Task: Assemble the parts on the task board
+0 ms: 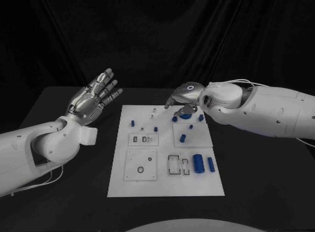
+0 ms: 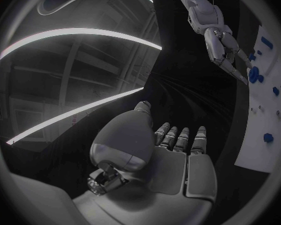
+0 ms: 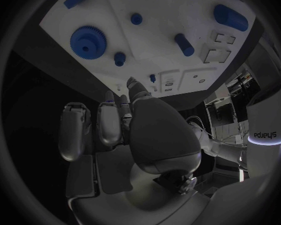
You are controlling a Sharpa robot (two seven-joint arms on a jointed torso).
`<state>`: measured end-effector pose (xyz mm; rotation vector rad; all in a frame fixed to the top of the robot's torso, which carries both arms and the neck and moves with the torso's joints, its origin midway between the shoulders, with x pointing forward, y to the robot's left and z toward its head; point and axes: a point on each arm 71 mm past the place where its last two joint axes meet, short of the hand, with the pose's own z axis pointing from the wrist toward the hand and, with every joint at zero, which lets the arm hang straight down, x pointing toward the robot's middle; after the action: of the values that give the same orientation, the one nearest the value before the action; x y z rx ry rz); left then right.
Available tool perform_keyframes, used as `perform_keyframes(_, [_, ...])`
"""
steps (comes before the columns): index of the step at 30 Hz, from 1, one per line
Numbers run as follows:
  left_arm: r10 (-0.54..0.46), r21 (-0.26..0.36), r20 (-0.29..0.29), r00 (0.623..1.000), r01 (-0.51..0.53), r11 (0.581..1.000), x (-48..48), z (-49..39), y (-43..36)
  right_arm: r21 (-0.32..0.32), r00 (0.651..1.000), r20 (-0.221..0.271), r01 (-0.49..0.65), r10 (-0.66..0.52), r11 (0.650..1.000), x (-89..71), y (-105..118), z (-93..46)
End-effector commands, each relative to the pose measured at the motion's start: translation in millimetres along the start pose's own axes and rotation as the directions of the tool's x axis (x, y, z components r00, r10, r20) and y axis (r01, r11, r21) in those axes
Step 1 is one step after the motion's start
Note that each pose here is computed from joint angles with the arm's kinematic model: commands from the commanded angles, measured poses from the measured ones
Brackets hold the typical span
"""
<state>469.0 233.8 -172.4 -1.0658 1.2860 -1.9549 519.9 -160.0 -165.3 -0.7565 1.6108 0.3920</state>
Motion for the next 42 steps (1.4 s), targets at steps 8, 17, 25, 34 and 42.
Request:
perform_keyframes(8, [-0.02,0.144,-0.027,0.999,0.023,0.989,3.1,-2.7,-11.9,0.026,0.999,0.004,-0.045,0.045,0.999,12.0,-1.6,2.1])
perform_keyframes(17, [-0.021,0.142,-0.029,0.999,0.025,0.99,0.0,-1.8,-10.9,0.022,0.998,-0.01,-0.055,0.055,0.998,20.8,-1.9,2.6])
perform_keyframes(25, [-0.015,0.141,-0.022,1.0,0.018,0.99,-2.6,-0.9,-10.5,0.026,0.998,-0.017,-0.058,0.059,0.998,28.7,-4.6,4.2])
perform_keyframes(34, [-0.006,0.135,-0.011,1.0,0.007,0.991,-5.9,-0.5,-10.2,0.023,0.998,0.004,-0.062,0.062,0.998,33.3,-5.2,5.9])
perform_keyframes(42, [-0.004,0.128,-0.011,1.0,0.005,0.992,-6.7,0.8,-9.3,0.027,0.998,0.013,-0.06,0.06,0.998,35.3,-8.5,6.5])
